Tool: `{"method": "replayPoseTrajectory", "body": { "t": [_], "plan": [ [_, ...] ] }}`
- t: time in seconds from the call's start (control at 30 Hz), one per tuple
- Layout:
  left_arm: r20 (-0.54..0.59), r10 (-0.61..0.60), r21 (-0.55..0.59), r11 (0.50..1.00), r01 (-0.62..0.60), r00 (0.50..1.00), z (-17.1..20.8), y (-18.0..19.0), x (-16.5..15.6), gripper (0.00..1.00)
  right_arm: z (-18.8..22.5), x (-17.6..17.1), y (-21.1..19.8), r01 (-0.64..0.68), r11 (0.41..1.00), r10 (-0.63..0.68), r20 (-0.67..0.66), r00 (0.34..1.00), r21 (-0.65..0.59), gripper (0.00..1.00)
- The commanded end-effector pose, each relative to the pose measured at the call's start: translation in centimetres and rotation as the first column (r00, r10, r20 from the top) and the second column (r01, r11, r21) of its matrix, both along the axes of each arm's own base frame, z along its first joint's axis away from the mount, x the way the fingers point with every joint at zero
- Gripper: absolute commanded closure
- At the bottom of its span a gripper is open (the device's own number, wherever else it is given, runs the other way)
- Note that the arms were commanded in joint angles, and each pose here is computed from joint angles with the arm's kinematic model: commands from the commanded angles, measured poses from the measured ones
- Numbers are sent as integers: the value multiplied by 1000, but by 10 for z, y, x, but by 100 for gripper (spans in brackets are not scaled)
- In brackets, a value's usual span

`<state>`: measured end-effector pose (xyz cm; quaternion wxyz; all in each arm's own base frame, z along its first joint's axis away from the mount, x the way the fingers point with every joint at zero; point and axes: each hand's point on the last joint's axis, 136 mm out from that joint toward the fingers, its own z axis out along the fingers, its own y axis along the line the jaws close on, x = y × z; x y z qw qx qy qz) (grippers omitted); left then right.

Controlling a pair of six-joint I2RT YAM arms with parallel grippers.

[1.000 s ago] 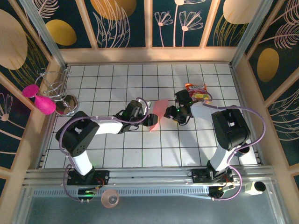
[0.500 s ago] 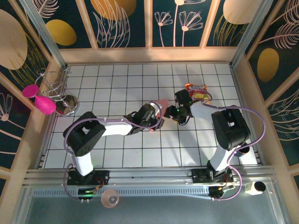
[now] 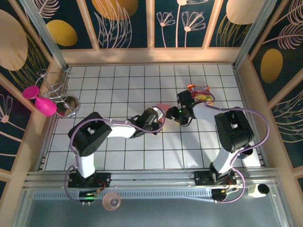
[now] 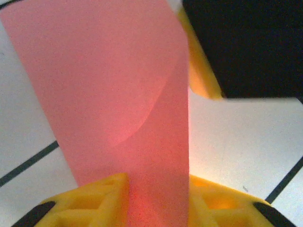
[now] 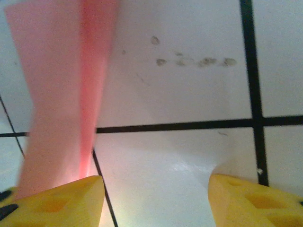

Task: Fold a paper plane with a square sheet of paper (pick it up from the middle)
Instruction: Fold the wing for the fifth time at the center of the table.

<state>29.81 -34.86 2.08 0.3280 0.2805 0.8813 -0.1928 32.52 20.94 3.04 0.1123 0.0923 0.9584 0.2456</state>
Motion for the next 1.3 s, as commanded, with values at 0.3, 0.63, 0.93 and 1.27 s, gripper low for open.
{"method": "replayPoseTrajectory", "body": {
  "t": [0.3, 0.63, 0.93, 1.27],
  "plan": [
    [-63, -106, -170, 981, 94, 992, 18, -17, -20, 89, 54, 16, -13, -10, 988, -30, 258, 966, 152, 39],
    [-264, -127, -319, 947, 38, 956, 33, -17, -15, 91, 60, 8, -35, 29, 983, -86, 310, 947, 183, 36],
    [-389, -140, -302, 953, 17, 910, 22, -27, -11, 93, 43, -11, -20, -63, 980, 7, 284, 959, 187, 33],
    [-516, -143, -317, 948, -33, 845, 6, -33, -11, 95, 26, -20, -15, -81, 982, 38, 239, 970, 169, 24]
  ]
}}
